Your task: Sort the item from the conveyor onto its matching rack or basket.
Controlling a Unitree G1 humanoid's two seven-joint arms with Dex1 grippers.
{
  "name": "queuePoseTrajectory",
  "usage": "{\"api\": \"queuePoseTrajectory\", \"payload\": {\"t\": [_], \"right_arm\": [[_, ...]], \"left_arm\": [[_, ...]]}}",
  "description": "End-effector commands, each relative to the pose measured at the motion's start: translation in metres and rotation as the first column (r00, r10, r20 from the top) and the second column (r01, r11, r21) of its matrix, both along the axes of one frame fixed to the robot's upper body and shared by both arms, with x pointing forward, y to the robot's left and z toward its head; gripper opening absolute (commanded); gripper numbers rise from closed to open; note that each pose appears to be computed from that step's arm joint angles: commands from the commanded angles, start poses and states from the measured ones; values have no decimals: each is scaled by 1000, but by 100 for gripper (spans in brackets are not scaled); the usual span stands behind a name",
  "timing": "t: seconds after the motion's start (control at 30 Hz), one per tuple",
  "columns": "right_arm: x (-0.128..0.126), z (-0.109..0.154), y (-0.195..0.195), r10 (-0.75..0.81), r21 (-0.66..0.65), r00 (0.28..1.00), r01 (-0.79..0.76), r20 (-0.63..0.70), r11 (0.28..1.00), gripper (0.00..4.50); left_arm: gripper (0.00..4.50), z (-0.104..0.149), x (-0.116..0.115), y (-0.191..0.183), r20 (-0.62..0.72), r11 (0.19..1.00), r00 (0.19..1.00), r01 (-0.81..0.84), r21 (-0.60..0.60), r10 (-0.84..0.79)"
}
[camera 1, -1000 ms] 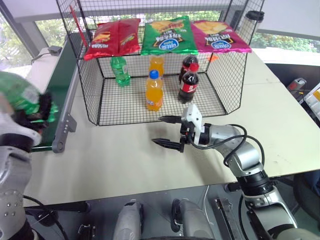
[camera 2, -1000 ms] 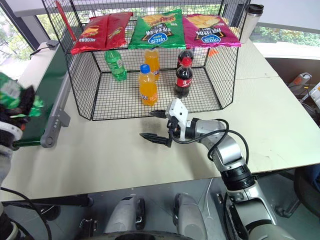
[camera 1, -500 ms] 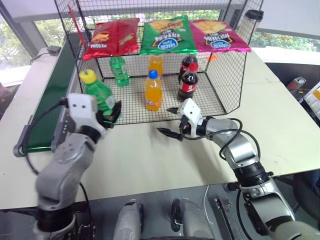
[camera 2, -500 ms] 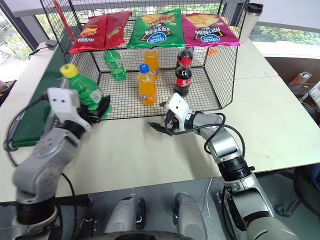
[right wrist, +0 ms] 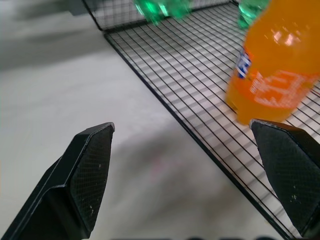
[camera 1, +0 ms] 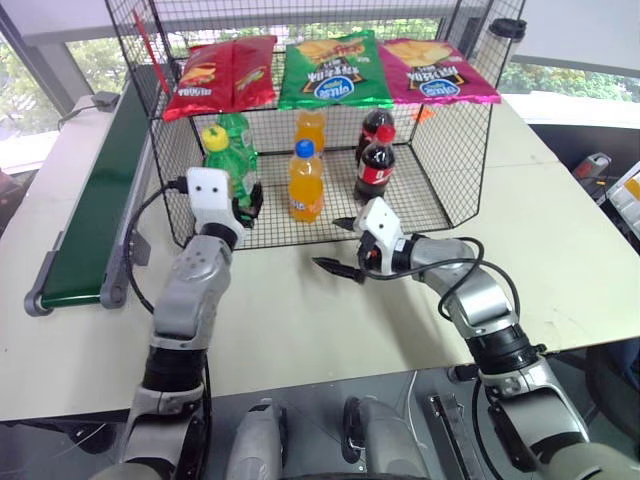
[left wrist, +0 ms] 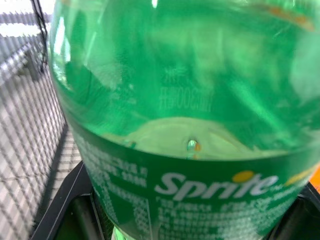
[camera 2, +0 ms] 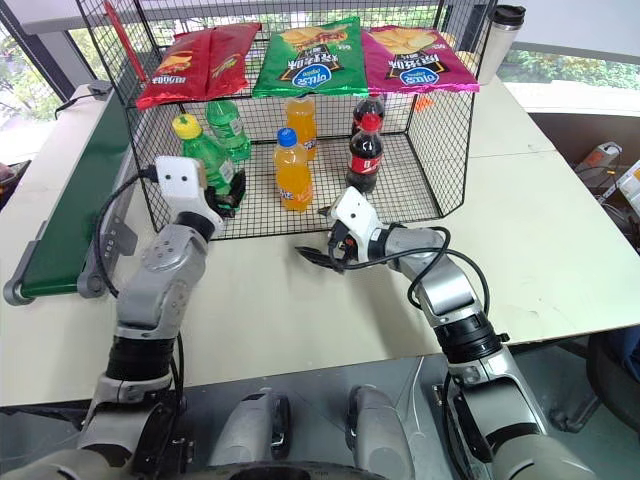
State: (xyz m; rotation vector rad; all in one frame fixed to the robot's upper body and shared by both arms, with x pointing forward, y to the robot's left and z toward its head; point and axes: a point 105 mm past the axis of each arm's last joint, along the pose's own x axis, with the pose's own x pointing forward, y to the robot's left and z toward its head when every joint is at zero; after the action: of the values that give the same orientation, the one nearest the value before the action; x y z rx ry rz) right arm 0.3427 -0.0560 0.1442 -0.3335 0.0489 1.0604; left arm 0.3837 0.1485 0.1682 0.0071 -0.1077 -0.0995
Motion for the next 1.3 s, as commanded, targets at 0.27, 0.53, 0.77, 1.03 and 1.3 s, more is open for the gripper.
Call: {"api": "queuePoseTrajectory", "payload": {"t": [0.27, 0.53, 0.77, 1.03, 1.3], "right_arm": [[-6, 17, 1, 20, 45, 999, -21, 35, 999, 450], [-7, 17, 2, 26, 46, 999, -27, 33, 999, 450], [-8, 16, 3, 29, 46, 999, -30, 28, 998, 450], [-9, 14, 5, 43, 49, 999, -44, 20, 998, 450], [-9, 13, 9, 55, 54, 998, -56, 16, 997, 450]], "left_arm": [[272, 1, 23, 8, 48, 999, 997, -53, 10, 52], [272, -4, 35, 1, 40, 999, 999, -36, 5, 36], [444, -2, 33, 3, 48, 999, 998, -49, -1, 49], [444, 28, 10, 15, 130, 994, 987, -99, 36, 93], [444, 63, -12, 20, 236, 992, 966, -118, 50, 103]]}}
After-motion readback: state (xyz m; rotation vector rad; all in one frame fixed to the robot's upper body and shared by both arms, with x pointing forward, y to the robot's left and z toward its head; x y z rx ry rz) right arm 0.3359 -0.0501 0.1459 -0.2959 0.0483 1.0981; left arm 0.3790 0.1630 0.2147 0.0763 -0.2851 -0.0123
